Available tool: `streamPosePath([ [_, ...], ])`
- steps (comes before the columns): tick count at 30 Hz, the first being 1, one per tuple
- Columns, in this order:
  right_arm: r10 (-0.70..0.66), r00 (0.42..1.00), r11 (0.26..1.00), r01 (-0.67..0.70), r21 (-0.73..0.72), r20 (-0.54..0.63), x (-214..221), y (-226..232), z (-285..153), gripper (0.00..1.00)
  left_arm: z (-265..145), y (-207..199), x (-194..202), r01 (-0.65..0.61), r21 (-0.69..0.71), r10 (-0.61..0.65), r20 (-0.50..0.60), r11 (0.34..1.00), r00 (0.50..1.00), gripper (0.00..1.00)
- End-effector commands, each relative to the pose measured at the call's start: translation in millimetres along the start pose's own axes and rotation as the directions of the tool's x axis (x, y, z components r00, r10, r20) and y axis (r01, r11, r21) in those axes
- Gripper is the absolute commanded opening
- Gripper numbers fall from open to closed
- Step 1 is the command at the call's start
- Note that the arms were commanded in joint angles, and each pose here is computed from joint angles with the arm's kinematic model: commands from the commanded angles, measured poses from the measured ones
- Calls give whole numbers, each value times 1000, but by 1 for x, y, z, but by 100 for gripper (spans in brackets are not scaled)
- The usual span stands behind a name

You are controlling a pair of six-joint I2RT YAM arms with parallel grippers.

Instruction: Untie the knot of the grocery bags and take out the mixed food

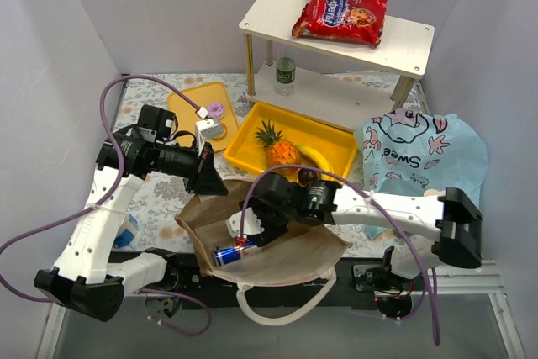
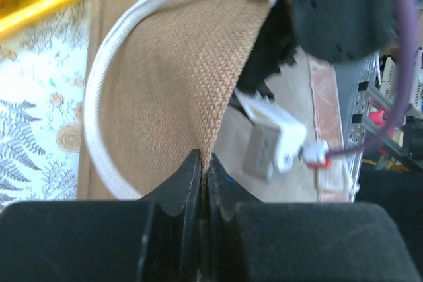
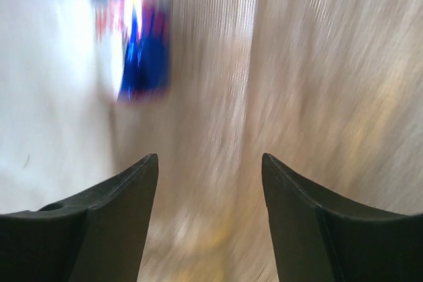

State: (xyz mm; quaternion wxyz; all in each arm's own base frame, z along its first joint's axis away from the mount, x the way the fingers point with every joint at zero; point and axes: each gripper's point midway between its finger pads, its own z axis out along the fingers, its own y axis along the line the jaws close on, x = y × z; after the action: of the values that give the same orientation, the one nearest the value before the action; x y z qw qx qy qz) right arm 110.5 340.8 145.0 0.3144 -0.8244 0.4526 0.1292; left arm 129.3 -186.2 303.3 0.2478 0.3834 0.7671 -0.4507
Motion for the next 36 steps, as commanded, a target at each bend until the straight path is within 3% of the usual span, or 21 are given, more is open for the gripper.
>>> streamPosePath([
  [1,-69,979,994,84,-70,194,-60,-7,28,70,7,6,-1,8,11,-8,16,1000,1000,0],
  [4,-91,966,986,121,-111,243,-72,8,49,70,10,15,5,3,-12,-3,5,1000,1000,0],
  [11,-15,963,981,66,-180,270,-80,18,79,72,16,22,6,30,-10,-30,3,1000,1000,0],
  [18,112,986,979,-88,-187,126,-56,19,121,74,16,19,5,31,-1,-31,21,1000,999,0],
  [23,125,991,975,-115,-189,40,-27,35,135,74,15,19,5,32,-9,-32,22,999,999,0],
  [26,90,996,978,-83,-193,29,-22,36,131,57,16,22,6,38,-18,-38,19,999,999,0],
  [27,79,996,976,-70,-208,36,-25,37,123,43,17,25,7,36,-30,-36,15,999,999,0],
  [30,33,997,978,-17,-206,70,-37,29,100,24,18,32,13,26,-56,-25,3,998,1000,0],
  [32,4,996,982,13,-190,89,-52,16,82,15,19,37,15,23,-76,-23,-4,997,1000,0],
  [34,-36,998,979,44,-197,43,-46,12,66,12,19,41,18,13,-85,-15,-20,996,1000,0],
  [36,-84,993,981,97,-170,83,-54,-1,42,10,18,43,18,15,-98,-18,-36,995,999,0],
])
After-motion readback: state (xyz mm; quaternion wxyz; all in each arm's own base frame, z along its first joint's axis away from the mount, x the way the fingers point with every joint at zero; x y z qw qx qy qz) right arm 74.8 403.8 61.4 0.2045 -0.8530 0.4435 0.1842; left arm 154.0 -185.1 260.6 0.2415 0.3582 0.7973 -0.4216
